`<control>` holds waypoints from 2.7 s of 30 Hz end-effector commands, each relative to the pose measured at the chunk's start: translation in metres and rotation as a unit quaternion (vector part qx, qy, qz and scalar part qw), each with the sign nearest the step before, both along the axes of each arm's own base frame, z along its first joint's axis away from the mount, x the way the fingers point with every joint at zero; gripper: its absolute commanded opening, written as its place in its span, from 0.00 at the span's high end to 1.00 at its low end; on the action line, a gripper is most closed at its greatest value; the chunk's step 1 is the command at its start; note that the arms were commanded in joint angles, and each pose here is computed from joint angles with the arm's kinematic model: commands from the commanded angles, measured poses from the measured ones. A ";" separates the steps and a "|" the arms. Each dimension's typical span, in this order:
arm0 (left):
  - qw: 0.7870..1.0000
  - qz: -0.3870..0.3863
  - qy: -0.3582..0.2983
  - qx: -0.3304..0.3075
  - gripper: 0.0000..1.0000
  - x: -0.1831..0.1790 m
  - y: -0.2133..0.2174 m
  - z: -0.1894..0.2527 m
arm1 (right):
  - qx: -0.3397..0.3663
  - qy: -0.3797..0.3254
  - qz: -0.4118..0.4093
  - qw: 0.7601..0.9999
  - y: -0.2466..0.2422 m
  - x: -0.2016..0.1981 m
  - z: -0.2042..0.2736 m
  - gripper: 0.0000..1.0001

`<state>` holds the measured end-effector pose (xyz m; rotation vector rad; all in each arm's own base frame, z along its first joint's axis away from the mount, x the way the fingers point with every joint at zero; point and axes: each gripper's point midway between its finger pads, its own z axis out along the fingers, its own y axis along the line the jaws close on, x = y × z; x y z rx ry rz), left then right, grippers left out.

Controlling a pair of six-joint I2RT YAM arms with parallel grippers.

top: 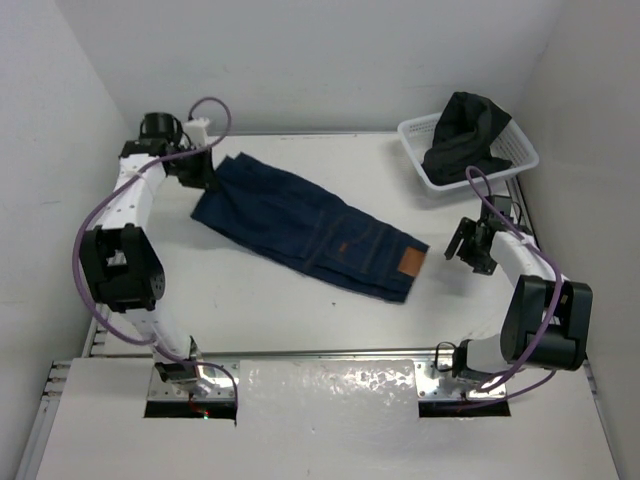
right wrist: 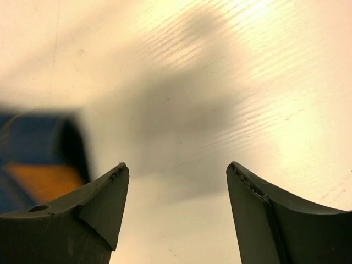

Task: Fold and stack the trousers
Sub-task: Fold the trousers

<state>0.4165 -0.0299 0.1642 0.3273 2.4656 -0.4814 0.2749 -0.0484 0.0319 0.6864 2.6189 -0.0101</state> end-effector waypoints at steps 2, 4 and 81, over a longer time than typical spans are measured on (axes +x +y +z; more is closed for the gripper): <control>0.998 -0.006 -0.048 0.027 1.00 -0.002 0.005 0.063 | 0.025 -0.049 0.008 0.998 0.017 0.015 0.007 0.31; 0.998 -0.016 -0.059 0.005 1.00 0.001 -0.007 0.080 | 0.031 -0.053 0.009 0.998 0.025 0.017 0.002 0.31; 0.987 -0.129 0.091 0.012 0.99 -0.029 -0.129 -0.139 | 0.160 -0.073 0.140 0.974 0.185 0.103 -0.021 0.78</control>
